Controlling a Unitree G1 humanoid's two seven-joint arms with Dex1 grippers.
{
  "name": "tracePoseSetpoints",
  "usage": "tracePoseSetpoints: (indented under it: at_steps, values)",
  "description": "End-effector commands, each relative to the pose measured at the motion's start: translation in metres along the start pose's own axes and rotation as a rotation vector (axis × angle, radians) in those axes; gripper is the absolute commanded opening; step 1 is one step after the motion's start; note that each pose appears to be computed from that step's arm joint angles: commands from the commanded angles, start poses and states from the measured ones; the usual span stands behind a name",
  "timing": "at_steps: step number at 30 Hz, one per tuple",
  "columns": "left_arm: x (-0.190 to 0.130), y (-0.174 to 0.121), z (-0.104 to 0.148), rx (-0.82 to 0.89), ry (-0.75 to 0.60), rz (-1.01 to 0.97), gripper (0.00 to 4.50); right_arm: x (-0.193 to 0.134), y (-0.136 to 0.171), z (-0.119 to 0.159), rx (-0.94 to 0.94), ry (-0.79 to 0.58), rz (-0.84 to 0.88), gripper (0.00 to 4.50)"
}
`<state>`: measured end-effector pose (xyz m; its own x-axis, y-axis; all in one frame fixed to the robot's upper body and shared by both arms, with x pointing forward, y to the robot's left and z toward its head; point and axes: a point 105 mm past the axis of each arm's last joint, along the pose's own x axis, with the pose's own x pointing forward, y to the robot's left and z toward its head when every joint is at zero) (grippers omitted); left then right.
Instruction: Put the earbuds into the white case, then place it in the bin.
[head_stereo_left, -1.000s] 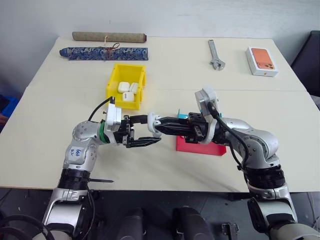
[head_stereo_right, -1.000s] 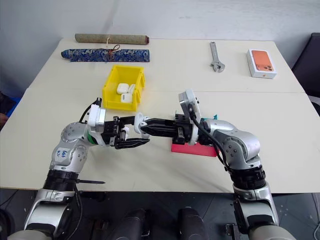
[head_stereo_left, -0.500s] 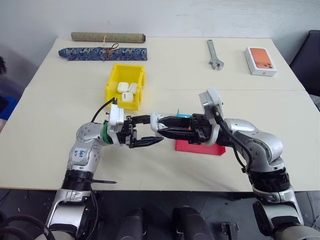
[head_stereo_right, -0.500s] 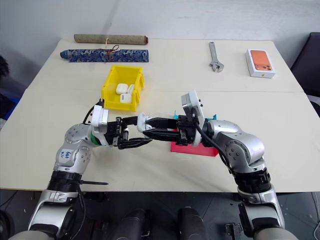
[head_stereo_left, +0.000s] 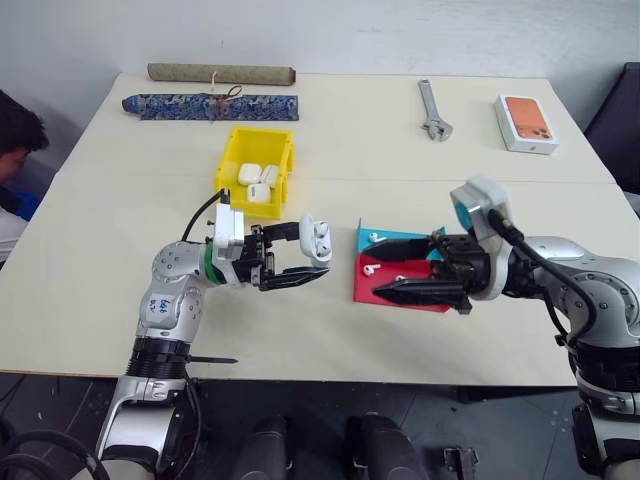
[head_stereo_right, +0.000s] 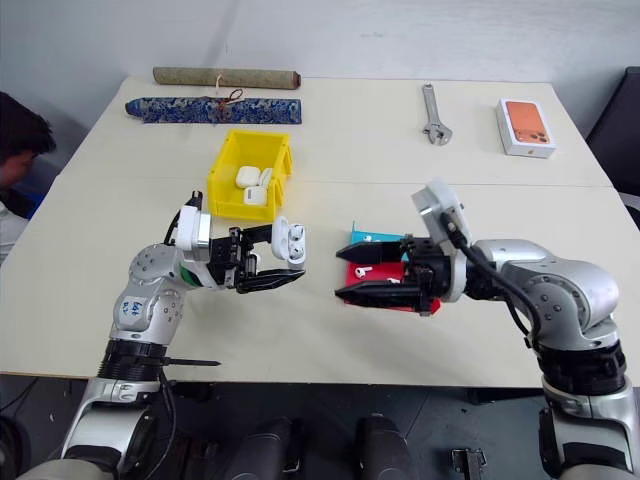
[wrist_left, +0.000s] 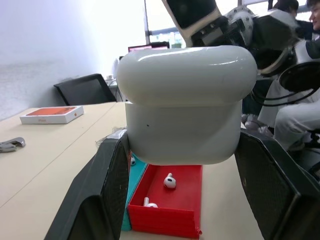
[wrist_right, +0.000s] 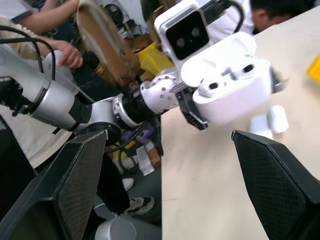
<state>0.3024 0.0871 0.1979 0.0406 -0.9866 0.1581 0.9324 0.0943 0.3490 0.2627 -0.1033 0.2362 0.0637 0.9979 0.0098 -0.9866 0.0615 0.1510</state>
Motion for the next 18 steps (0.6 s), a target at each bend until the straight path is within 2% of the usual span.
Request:
tracePoseSetpoints:
  at_steps: [1, 5, 9, 12, 16, 18]
  values:
    - [0.006, 0.005, 0.004, 0.071, 0.077, -0.002, 2.75, -0.003, -0.004, 0.025, -0.222, 0.014, -0.052, 2.77]
    - [0.016, 0.008, -0.009, 0.080, 0.230, -0.003, 2.75, 0.019, -0.002, 0.033, -0.354, 0.103, -0.008, 1.30]
    - [0.026, 0.009, -0.010, 0.076, 0.266, 0.007, 2.75, 0.044, 0.003, 0.037, -0.428, 0.133, 0.035, 0.01]
    - [0.028, 0.007, -0.012, 0.077, 0.279, 0.001, 2.75, 0.057, 0.003, 0.035, -0.451, 0.177, 0.047, 0.01]
    - [0.030, 0.005, -0.012, 0.068, 0.262, 0.006, 2.75, 0.063, -0.011, 0.022, -0.493, 0.309, -0.015, 0.01]
    - [0.028, 0.004, -0.013, 0.071, 0.266, 0.010, 2.75, 0.063, -0.016, 0.022, -0.511, 0.319, -0.040, 0.01]
